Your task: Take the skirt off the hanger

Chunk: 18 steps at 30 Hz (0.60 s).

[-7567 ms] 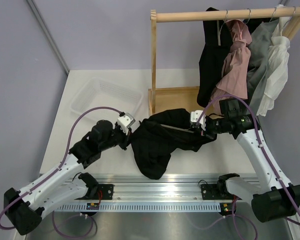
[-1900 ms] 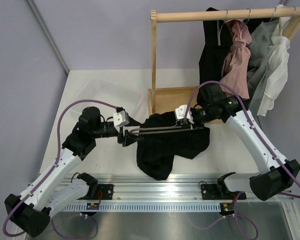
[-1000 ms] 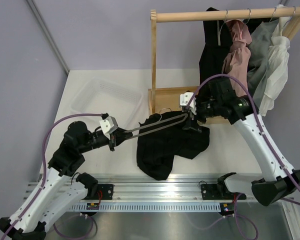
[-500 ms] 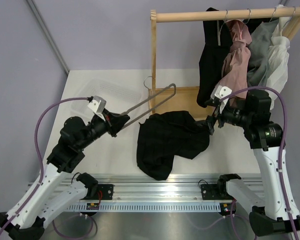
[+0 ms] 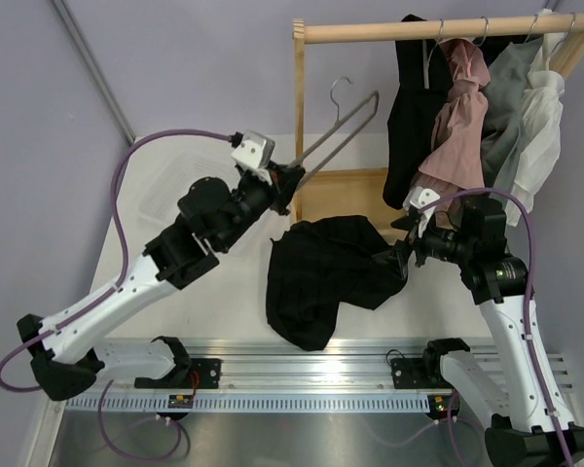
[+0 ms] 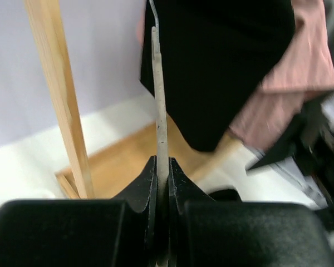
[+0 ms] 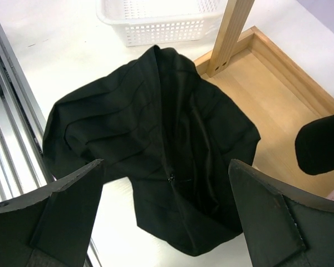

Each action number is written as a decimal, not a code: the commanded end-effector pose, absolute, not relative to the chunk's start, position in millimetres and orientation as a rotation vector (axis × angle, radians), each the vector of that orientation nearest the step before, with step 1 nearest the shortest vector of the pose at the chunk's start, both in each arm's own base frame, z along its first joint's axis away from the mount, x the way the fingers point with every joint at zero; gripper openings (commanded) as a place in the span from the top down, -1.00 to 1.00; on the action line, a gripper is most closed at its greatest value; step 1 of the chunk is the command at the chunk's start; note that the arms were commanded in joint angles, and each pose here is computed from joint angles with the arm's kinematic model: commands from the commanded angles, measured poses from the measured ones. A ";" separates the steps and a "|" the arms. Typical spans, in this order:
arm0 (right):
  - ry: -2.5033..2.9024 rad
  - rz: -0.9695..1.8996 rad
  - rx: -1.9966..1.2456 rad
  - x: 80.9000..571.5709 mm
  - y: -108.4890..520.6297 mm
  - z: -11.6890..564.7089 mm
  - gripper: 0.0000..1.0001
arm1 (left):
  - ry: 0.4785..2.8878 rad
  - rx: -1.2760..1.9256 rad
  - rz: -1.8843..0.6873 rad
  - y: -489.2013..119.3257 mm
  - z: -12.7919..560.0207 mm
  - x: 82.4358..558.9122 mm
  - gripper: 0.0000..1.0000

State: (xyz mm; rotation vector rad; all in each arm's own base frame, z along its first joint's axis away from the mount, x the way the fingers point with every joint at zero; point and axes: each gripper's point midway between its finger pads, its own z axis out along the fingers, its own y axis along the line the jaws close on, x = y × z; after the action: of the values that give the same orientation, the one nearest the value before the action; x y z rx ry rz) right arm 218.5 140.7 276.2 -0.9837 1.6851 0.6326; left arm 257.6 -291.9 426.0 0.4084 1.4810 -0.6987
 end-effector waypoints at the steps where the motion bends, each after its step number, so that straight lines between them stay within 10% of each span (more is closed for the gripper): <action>1: 1.644 0.645 -0.982 219.7 143.4 279.3 -0.99 | 1.283 0.257 -0.588 -277.6 502.7 281.0 1.00; 18: 1.654 0.621 -0.991 219.9 140.4 264.2 -0.99 | 1.230 0.196 -0.419 -318.6 533.4 335.8 1.00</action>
State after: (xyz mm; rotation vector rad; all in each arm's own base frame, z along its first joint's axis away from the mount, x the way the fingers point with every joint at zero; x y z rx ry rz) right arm 217.3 140.6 253.3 -0.9791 1.7167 0.6500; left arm 330.2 -330.7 498.1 0.2948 1.3103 -0.4431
